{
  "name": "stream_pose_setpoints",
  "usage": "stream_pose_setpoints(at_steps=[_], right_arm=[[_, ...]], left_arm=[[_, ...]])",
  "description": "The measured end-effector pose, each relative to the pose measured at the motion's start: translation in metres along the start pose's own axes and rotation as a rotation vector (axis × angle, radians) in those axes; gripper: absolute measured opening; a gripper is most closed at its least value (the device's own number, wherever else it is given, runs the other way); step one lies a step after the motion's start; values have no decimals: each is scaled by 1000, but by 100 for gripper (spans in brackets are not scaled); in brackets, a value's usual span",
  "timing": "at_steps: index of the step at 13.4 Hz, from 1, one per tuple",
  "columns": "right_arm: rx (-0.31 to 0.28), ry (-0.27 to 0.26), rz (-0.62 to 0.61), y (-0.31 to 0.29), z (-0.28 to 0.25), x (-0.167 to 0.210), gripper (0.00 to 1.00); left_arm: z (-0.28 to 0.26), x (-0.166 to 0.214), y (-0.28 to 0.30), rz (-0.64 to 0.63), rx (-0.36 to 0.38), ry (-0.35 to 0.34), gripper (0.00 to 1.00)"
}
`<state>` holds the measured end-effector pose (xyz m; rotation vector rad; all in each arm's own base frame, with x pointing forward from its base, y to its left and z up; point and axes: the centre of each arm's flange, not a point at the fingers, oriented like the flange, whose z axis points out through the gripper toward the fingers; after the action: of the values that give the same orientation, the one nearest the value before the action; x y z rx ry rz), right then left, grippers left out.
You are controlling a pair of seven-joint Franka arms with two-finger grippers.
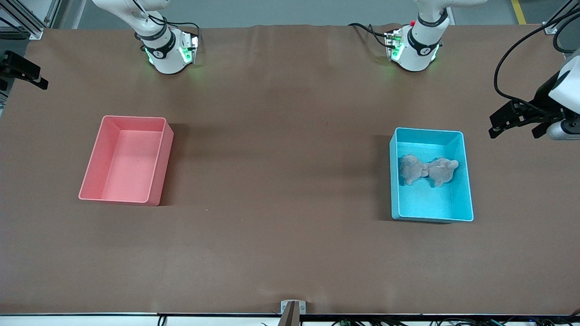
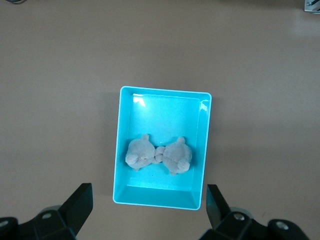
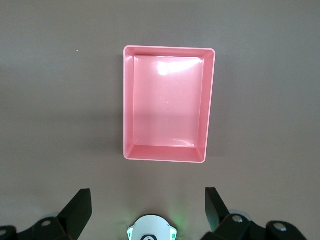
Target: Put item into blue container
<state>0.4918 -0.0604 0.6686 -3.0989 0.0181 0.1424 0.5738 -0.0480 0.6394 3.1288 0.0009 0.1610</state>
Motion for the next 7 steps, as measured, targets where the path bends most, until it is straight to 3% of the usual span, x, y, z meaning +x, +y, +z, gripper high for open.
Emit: stream_pose_setpoints(at_steps=[7], right_arm=[[0, -2, 13, -1, 0, 0, 100]], left_arm=[[-1, 0, -1, 0, -3, 1, 100]])
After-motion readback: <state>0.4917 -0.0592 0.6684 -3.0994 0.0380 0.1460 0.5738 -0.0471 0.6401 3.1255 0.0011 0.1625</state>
